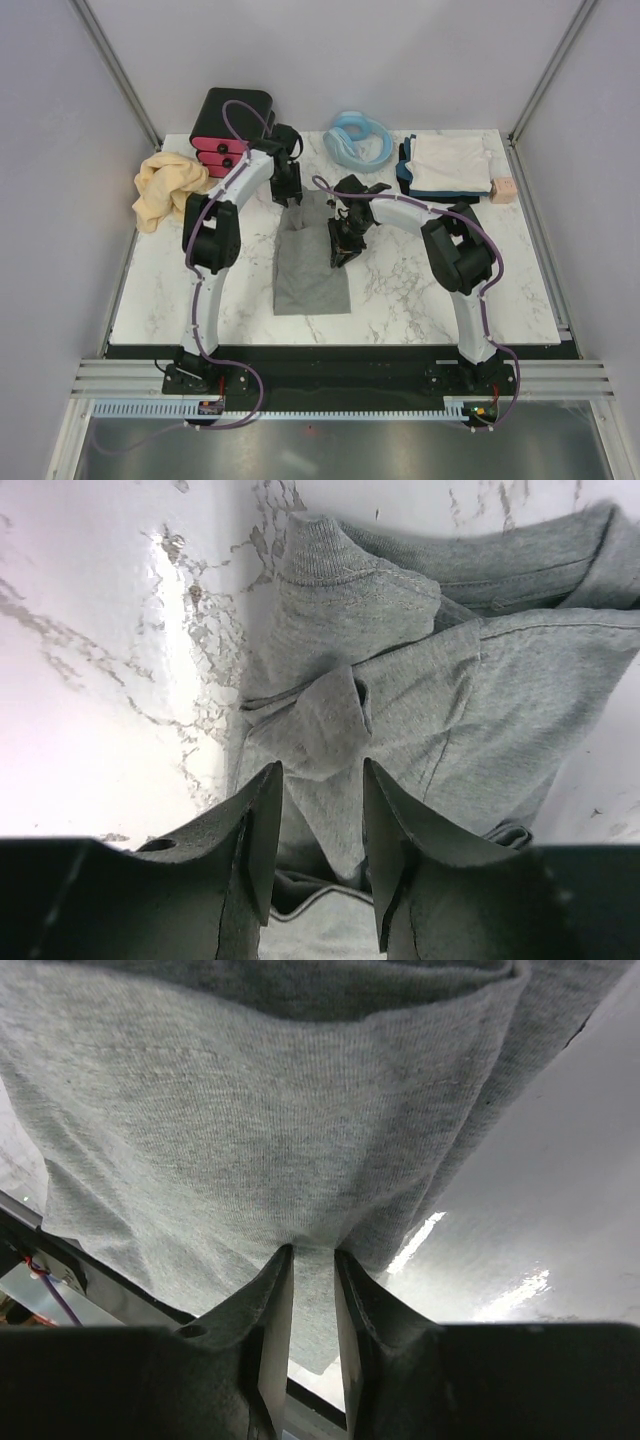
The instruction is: Fold and stack the t-shirts
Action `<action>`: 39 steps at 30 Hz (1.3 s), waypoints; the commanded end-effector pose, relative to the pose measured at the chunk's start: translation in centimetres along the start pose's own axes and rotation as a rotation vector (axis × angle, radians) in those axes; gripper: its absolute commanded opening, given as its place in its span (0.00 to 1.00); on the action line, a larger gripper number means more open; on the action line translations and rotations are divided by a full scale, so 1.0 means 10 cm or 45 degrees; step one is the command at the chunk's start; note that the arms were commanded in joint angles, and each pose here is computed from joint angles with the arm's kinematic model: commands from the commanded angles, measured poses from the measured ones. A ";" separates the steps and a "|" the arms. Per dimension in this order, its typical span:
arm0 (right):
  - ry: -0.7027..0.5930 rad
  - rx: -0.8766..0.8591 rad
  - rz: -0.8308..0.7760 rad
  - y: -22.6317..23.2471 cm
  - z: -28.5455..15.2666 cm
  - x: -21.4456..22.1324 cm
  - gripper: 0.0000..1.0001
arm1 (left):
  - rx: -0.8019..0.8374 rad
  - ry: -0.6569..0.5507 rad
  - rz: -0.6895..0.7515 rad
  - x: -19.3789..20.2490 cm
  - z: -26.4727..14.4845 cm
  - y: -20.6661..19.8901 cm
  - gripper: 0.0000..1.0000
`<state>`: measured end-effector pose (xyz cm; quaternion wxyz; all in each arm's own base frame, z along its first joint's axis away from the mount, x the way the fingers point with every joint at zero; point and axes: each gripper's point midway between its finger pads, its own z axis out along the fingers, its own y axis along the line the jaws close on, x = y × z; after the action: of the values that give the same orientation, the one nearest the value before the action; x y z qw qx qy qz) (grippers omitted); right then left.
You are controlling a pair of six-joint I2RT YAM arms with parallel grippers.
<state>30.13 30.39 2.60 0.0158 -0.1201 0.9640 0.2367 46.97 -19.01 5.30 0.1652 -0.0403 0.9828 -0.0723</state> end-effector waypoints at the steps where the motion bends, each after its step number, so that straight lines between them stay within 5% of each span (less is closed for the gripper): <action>1: -0.115 0.016 -0.028 0.02 -0.21 -0.15 0.31 | 0.040 -0.227 0.020 -0.42 -0.63 -0.07 0.45; 12: -0.282 0.020 -0.057 0.04 -0.70 -0.32 0.38 | -0.016 -0.211 -0.044 -0.16 -0.91 0.18 0.45; 21: -0.288 -0.110 -0.095 0.08 -0.82 0.04 0.50 | 0.381 -0.083 -0.050 0.77 -1.26 0.14 0.51; 27: -0.300 -0.244 -0.054 0.09 -0.75 0.42 0.52 | 0.427 0.073 -0.066 1.46 -1.12 0.30 0.54; 39: -0.295 -0.436 -0.004 0.12 -0.52 0.74 0.55 | 0.382 0.194 -0.149 1.95 -0.88 0.47 0.56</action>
<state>22.03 25.34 5.38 0.0774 -0.0812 0.9302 0.3494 25.13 -14.80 6.39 0.0739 -0.0570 0.9731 -0.2108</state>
